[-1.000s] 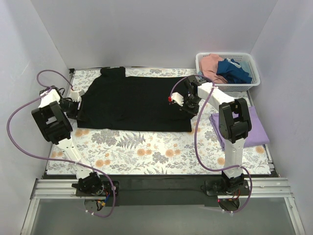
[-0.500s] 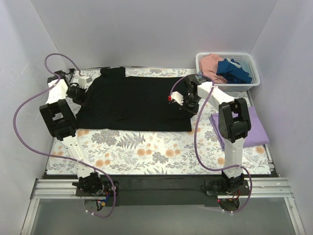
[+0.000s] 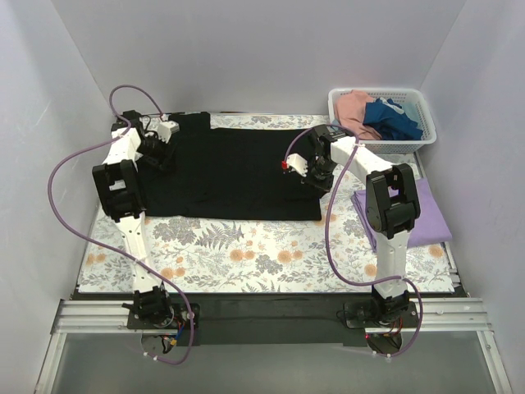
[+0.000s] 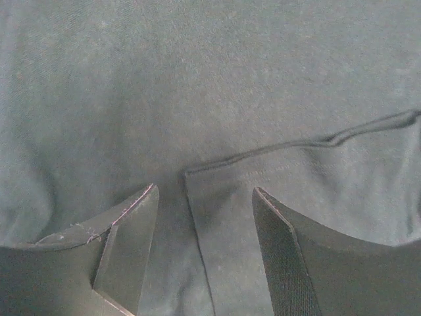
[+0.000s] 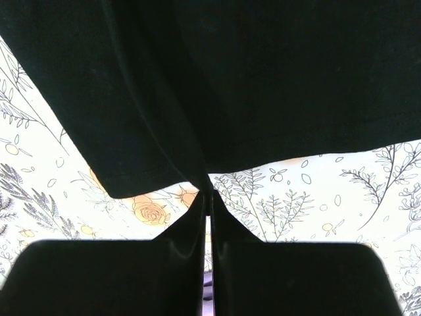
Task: Fold and stack the t-shirts
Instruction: Fold the tshirt
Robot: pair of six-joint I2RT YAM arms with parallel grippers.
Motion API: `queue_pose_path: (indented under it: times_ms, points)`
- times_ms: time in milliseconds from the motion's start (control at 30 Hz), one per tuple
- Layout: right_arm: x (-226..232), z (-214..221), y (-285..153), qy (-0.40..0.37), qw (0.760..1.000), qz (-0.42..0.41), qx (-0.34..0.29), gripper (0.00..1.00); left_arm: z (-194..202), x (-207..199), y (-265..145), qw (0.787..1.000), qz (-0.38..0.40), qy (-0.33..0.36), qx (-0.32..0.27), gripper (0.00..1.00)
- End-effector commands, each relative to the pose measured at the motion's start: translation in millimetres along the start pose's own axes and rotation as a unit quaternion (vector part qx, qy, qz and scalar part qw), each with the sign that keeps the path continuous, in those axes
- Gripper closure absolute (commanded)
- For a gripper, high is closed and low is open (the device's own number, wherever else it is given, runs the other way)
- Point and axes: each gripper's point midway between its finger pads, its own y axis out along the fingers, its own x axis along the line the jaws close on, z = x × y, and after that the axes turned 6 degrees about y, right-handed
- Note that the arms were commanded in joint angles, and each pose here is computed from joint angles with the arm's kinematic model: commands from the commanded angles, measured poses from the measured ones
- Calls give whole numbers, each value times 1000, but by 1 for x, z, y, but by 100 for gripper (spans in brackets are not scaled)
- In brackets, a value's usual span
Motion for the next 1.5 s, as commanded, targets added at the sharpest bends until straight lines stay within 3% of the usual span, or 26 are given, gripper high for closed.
queue_pose_path:
  times_ms: [0,200,567,900,1000,1067,1133,1467]
  points:
    - [-3,-5,-5,-5,1000,-1,-6,99,-22,16,-11,999,-39,28,-19,42]
    - [-4,-7,-4,-6,1000,-3,-6,99,-24,14,-5,999,-34,34,-20,43]
    - [-4,-3,-1,-4,1000,-3,4,99,-29,-11,-2,999,11,45,-27,64]
    - [-4,-2,-1,-4,1000,-4,5,99,-27,-7,4,999,6,47,-17,63]
    - [-4,-2,0,-5,1000,-5,5,99,-27,-8,5,999,7,50,-14,72]
    - [-5,-2,0,-3,1000,-5,4,99,-27,-6,4,999,3,51,-14,88]
    - [-4,-3,-1,-3,1000,-6,3,99,-30,-5,2,998,-3,54,-16,99]
    - [-10,-13,-14,-5,1000,10,-13,99,-66,-16,-23,995,-5,92,-49,100]
